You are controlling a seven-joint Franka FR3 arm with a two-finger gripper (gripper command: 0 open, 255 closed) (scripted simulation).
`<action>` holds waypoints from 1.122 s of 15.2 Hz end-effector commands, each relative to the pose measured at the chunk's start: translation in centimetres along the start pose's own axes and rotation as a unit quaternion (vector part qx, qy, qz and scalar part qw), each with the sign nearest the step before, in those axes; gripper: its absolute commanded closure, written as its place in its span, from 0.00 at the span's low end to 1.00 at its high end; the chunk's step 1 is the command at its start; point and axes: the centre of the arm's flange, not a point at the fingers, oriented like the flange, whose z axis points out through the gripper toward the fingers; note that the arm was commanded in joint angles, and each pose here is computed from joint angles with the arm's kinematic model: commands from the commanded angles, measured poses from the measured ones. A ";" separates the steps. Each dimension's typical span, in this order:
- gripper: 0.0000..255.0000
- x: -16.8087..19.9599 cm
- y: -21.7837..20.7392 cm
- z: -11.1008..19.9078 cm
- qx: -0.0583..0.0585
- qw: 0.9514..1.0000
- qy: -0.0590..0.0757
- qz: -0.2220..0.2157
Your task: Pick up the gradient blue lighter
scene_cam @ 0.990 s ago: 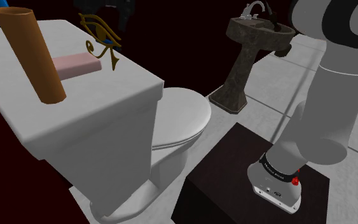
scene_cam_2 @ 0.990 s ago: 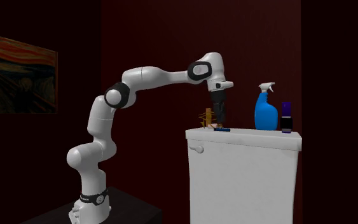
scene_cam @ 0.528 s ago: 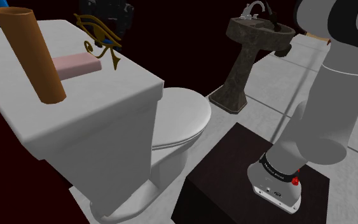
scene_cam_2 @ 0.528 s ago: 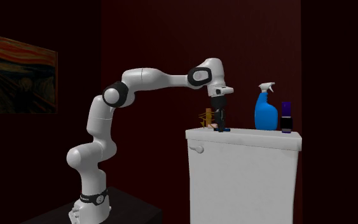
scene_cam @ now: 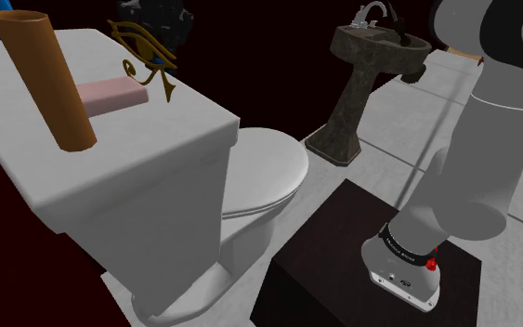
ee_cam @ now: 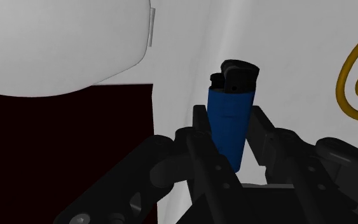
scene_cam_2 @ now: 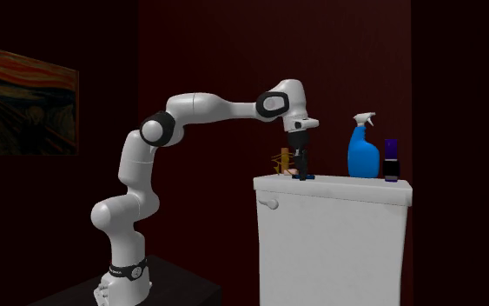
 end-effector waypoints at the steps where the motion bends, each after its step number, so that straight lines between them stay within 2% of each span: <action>1: 1.00 0.1 0.1 0.1 -0.001 1.000 -0.002 0.000; 17: 1.00 1.0 -0.8 -7.7 -0.001 1.000 -0.002 0.000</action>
